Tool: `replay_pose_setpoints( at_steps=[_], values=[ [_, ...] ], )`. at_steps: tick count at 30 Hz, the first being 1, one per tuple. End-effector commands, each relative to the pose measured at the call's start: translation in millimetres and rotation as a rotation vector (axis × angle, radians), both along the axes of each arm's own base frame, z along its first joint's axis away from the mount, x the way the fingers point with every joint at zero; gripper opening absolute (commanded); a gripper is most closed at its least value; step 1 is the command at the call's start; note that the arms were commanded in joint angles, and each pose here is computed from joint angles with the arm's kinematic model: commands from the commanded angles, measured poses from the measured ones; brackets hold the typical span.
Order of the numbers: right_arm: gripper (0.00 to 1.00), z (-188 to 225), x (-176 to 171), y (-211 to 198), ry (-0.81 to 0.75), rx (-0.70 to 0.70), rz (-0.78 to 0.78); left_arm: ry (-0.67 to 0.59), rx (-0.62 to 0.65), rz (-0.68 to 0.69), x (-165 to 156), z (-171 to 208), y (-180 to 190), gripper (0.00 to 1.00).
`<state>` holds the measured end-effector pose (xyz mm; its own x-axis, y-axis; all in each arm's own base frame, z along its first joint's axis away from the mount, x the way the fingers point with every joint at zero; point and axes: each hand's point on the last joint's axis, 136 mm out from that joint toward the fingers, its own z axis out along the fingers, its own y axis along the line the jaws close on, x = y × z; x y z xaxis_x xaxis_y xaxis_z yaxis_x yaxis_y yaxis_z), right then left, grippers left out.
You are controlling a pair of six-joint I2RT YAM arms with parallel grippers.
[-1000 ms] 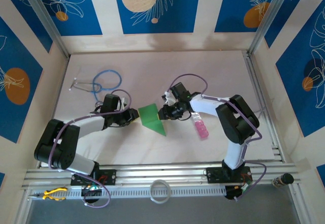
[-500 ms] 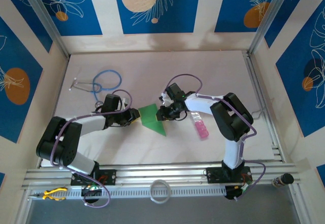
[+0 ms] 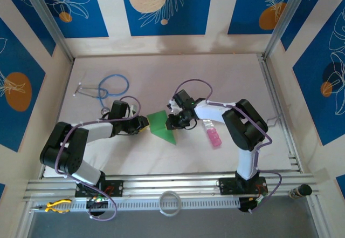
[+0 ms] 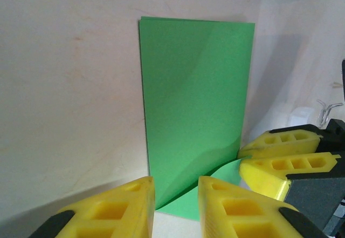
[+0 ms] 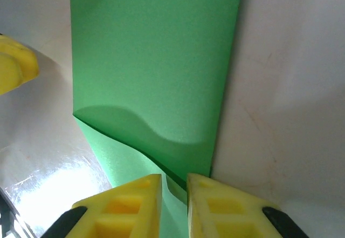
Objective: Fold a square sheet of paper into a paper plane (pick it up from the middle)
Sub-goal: Fourth fold the wing at the center of the table.
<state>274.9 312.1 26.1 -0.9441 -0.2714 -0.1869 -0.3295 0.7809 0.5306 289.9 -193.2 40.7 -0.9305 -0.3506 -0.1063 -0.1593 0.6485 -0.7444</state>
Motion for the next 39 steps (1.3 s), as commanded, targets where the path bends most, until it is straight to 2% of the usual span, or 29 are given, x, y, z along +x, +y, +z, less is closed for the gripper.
replay_pose_setpoints(
  at_steps=[1, 10, 16, 27, 39],
  values=[
    [0.16, 5.0, -2.7, 1.7, 0.001, 0.008, 0.013, 0.007, -0.013, -0.018, -3.4, -0.5, -3.5, 0.28],
    [0.06, 16.0, -4.7, 2.0, -0.012, 0.033, 0.009, 0.012, -0.005, -0.016, -1.7, 0.6, -3.1, 0.29],
    [0.03, 30.1, -7.2, 6.6, -0.003, 0.124, -0.002, 0.017, 0.02, -0.036, -1.1, 1.8, -2.1, 0.37],
    [0.01, 48.5, -6.4, 3.2, 0.01, 0.266, -0.028, 0.039, -0.018, -0.039, 2.6, -0.7, -8.7, 0.43],
    [0.01, 58.8, -5.3, 0.7, -0.003, 0.338, -0.036, 0.033, -0.088, -0.042, 11.0, 5.0, -19.7, 0.45]
  ],
)
